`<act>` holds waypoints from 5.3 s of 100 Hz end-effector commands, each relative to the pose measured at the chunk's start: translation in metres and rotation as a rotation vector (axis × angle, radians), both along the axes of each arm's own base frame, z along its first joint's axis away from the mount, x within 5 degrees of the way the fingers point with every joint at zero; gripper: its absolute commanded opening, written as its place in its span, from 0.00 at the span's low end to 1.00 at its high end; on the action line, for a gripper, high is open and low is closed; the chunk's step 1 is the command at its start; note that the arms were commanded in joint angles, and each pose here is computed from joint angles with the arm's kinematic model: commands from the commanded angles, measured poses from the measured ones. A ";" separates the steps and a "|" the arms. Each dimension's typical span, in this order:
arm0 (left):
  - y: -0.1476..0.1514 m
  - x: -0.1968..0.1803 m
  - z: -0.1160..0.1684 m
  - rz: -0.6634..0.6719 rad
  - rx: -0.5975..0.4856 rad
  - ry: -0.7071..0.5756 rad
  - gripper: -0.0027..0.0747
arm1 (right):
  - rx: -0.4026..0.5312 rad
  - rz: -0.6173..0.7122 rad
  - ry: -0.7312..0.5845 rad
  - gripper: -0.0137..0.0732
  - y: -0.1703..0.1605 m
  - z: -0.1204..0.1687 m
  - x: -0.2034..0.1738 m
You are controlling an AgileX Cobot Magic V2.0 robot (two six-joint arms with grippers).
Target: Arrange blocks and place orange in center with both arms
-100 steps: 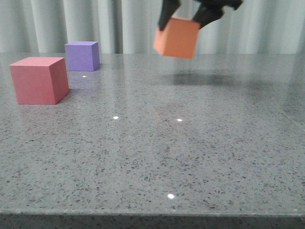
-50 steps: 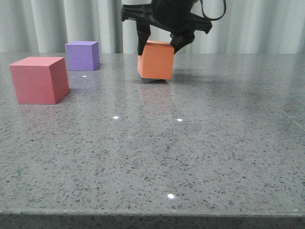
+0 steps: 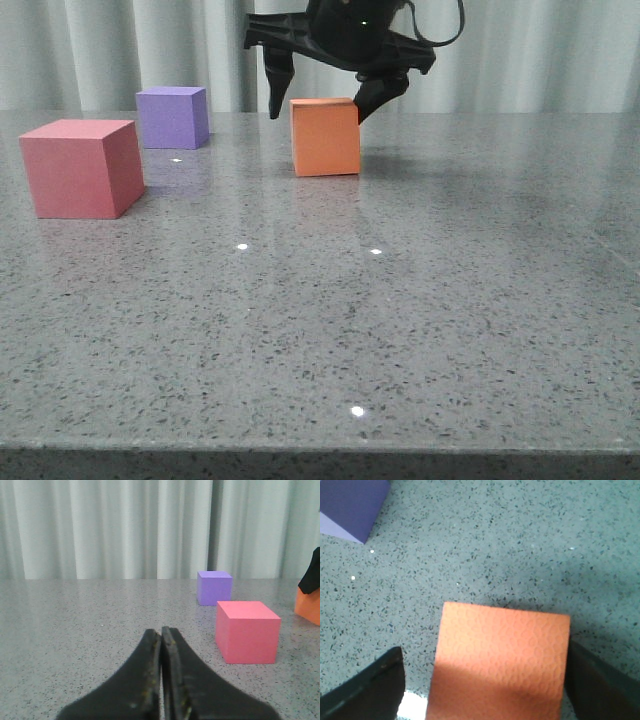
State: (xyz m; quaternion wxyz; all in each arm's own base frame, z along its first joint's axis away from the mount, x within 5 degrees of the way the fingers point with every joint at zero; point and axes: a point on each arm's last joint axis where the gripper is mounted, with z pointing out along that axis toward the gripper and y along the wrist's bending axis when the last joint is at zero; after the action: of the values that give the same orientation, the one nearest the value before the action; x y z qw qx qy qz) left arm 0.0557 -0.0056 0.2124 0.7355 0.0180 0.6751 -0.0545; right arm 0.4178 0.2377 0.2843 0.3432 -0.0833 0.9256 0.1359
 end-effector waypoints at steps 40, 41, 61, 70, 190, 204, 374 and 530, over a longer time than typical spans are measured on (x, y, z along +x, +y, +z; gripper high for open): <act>0.000 -0.002 -0.005 -0.006 -0.007 -0.077 0.01 | -0.043 -0.059 -0.313 0.89 -0.061 0.133 -0.041; 0.000 -0.002 -0.005 -0.006 -0.007 -0.077 0.01 | -0.051 -0.062 -0.312 0.89 -0.063 0.135 -0.042; 0.000 -0.002 -0.005 -0.006 -0.007 -0.077 0.01 | -0.149 -0.094 -0.272 0.89 -0.100 0.136 -0.060; 0.000 -0.002 -0.005 -0.006 -0.007 -0.077 0.01 | -0.151 -0.114 -0.277 0.89 -0.118 0.132 -0.073; 0.000 -0.002 -0.004 -0.006 -0.007 -0.083 0.01 | -0.042 -0.358 -0.718 0.80 -0.238 0.051 -0.316; 0.000 -0.003 0.002 -0.007 -0.022 -0.100 0.01 | -0.045 -0.358 -0.718 0.47 -0.238 0.051 -0.316; -0.010 0.093 0.173 0.016 -0.035 0.614 0.81 | -0.046 -0.358 -0.716 0.08 -0.238 0.050 -0.316; -0.286 0.303 0.149 -0.176 -0.007 0.704 0.81 | -0.046 -0.358 -0.716 0.08 -0.238 0.050 -0.316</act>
State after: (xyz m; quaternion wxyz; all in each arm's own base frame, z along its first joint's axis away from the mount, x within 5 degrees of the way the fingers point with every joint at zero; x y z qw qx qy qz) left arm 0.3625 -0.2953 0.3245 0.3989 0.0669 0.9092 -0.0990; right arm 0.1016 -0.0015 0.3197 0.6211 0.0406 0.7825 0.0159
